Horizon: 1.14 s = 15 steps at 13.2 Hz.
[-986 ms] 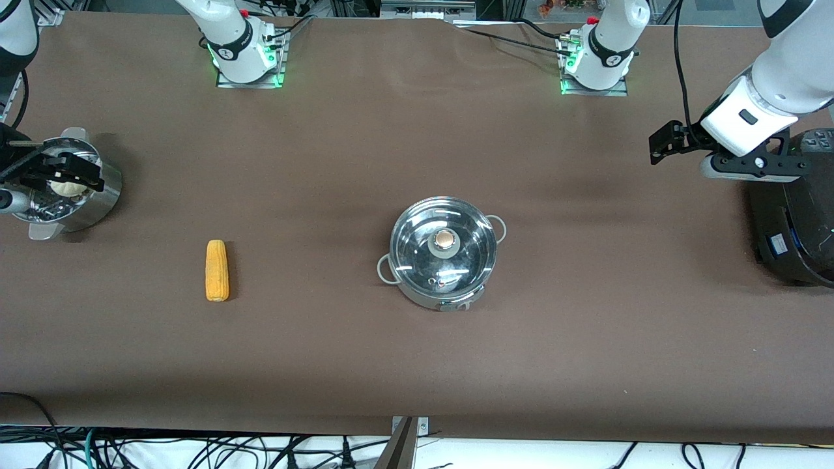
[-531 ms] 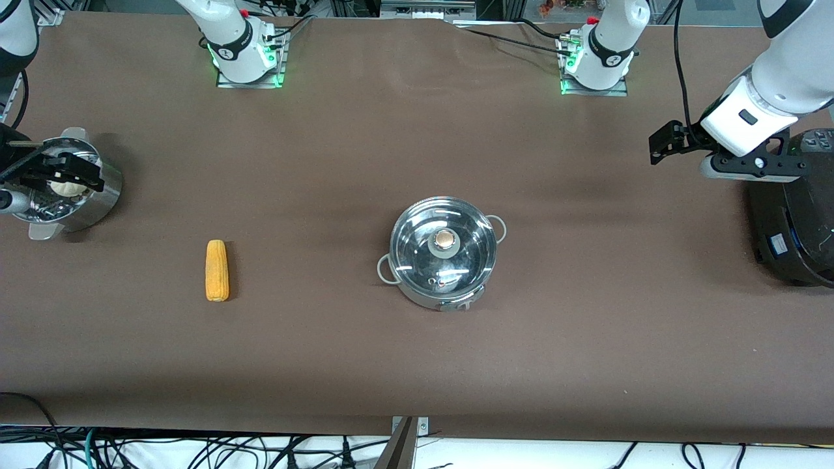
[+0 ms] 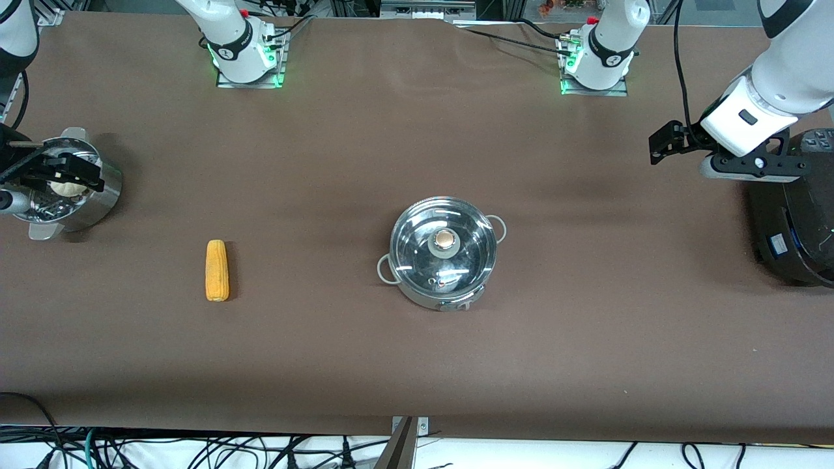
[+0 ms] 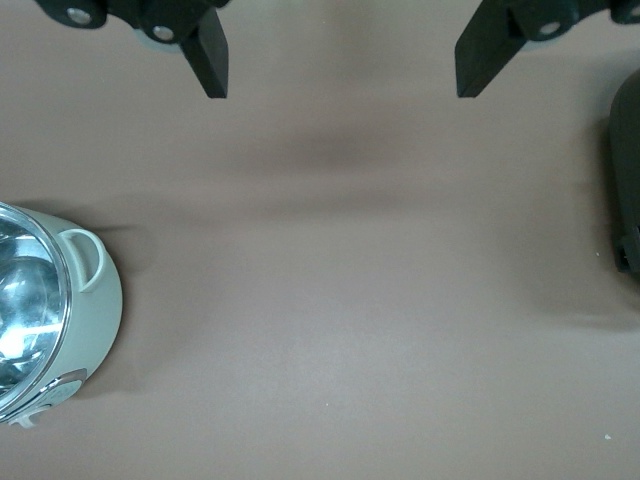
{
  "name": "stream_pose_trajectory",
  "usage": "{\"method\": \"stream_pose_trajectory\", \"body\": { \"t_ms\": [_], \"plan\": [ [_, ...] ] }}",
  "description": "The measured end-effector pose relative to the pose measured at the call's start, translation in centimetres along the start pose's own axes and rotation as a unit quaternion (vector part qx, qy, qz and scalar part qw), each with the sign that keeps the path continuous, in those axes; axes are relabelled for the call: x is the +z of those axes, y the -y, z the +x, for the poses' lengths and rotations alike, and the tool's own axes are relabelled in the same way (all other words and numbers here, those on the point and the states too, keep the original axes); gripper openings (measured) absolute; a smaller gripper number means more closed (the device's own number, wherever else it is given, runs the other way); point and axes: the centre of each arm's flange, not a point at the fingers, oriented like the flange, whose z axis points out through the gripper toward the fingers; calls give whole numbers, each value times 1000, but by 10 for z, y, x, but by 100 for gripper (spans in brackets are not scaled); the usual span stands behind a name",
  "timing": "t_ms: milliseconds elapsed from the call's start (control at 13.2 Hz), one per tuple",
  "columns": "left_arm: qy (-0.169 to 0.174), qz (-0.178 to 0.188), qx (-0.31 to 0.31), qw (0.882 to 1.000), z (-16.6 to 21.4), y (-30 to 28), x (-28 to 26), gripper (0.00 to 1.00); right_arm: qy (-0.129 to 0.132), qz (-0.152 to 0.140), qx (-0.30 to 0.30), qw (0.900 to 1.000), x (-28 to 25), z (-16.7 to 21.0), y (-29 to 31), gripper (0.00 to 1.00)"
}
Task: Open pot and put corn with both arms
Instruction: 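Reach the right gripper to the corn while the left gripper reaches the lid knob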
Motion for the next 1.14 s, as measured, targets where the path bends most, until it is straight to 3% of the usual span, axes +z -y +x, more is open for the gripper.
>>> {"method": "stream_pose_trajectory", "body": {
  "t_ms": [228,455,834,1138],
  "plan": [
    [0,-1,7,1000,0,-7,0,100,7,1,1,1000,14,8,-2,100],
    [-7,-1,58,998,2,-80,-3,100,27,5,-2,1000,60,31,-1,100],
    [26,6,88,996,30,-253,74,100,20,11,-25,999,166,81,27,100],
    [-12,-30,87,996,71,-323,134,100,-12,14,-34,999,246,91,41,100]
  ]
}}
